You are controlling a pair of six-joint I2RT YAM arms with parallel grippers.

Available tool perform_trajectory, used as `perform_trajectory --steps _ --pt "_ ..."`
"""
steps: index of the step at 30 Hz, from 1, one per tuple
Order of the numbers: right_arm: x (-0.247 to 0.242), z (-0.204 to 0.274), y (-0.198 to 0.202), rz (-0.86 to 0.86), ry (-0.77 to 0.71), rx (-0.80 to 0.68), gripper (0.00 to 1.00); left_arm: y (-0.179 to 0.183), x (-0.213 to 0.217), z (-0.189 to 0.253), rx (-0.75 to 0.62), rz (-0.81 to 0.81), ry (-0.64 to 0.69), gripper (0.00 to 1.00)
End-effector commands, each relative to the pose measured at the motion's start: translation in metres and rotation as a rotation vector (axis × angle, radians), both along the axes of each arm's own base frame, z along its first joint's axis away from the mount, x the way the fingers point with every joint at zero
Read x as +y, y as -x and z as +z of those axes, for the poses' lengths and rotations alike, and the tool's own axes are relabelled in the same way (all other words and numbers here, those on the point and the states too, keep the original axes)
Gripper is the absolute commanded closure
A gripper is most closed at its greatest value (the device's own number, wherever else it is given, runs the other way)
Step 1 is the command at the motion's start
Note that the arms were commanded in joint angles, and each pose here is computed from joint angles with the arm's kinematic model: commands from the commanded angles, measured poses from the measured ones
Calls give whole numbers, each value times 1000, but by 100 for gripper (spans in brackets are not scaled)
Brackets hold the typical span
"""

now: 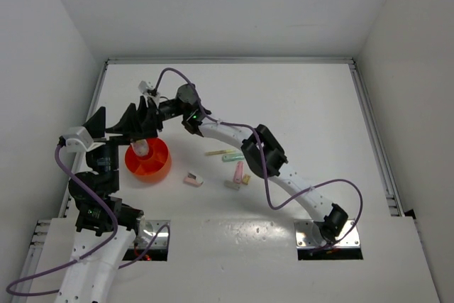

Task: Sort the stationery into containers
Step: Place the stationery in the storage box.

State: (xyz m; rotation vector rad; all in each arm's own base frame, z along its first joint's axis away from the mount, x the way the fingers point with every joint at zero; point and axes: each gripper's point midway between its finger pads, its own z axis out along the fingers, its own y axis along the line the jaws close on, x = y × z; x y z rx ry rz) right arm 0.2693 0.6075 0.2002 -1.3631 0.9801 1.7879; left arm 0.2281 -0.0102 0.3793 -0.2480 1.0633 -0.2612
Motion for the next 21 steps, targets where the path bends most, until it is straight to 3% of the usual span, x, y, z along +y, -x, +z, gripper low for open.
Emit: perform_trajectory --steps 1,11,15,21 --pt "-2 35 -5 -27 -135 -113 100 10 1 20 -71 -7 15 0" --pt "-11 -3 7 43 -73 -107 99 8 -1 18 -62 -15 9 0" --pt "-13 -7 10 59 -70 -125 85 7 -1 16 -53 -15 7 0" --pt "-17 -11 14 75 -60 -135 72 7 -1 16 -53 -15 7 0"
